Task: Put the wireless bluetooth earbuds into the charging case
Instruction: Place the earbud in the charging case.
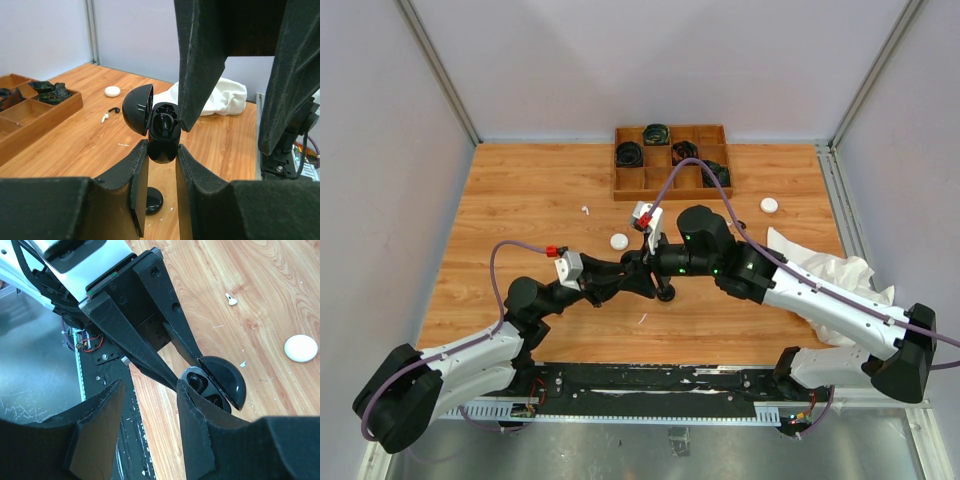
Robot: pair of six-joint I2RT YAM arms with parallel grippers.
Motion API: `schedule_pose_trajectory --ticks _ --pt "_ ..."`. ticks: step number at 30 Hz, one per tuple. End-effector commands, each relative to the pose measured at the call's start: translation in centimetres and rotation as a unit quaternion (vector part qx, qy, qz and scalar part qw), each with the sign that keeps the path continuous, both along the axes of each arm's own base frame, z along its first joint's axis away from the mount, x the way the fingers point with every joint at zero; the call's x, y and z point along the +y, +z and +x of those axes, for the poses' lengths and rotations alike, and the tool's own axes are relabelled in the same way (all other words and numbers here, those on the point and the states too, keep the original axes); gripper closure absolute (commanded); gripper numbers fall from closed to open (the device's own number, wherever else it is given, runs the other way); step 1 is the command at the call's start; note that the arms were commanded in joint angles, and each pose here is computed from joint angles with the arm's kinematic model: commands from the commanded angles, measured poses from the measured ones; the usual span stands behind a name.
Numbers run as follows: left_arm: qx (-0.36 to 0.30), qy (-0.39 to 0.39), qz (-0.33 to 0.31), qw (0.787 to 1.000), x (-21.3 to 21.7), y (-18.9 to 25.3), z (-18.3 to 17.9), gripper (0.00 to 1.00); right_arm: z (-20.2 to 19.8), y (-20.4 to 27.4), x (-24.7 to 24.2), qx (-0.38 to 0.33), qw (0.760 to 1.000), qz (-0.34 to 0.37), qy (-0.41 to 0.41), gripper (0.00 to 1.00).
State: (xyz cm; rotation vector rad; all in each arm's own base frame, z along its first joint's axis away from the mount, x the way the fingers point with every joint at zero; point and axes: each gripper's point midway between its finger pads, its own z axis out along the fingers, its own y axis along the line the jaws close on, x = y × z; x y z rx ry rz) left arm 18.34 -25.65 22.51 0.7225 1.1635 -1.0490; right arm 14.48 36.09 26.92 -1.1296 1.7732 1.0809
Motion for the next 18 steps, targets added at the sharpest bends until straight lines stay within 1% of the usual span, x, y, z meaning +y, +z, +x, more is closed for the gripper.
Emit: schedule_pose_trajectory --ticks 1,6,9,12,15,18 --pt "0.000 0.034 -0.004 0.999 0.3 0.6 1.4 1.00 1.1 2.4 -0.7 -0.026 0.999 0.010 -0.030 0.52" --pt "0.034 0.079 0.014 0.996 1.0 -1.2 3.0 1.00 3.4 1.3 -3.5 -0.023 0.996 -0.030 -0.086 0.51" --pt "0.047 0.103 0.021 0.993 1.5 -2.1 3.7 1.00 5.2 -0.1 -5.7 -0.022 0.989 -0.064 -0.130 0.51" --pt "0.056 0.114 0.027 0.992 1.7 -2.9 4.0 1.00 7.6 -1.5 -8.1 -0.021 0.979 -0.097 -0.180 0.51" --pt "0.055 0.115 0.033 0.991 1.7 -3.3 4.1 1.00 10.2 -3.4 -10.6 -0.004 0.965 -0.122 -0.232 0.51" --pt "0.049 0.117 0.039 0.991 1.8 -3.6 4.1 1.00 12.8 -6.1 -13.4 0.021 0.947 -0.153 -0.284 0.51"
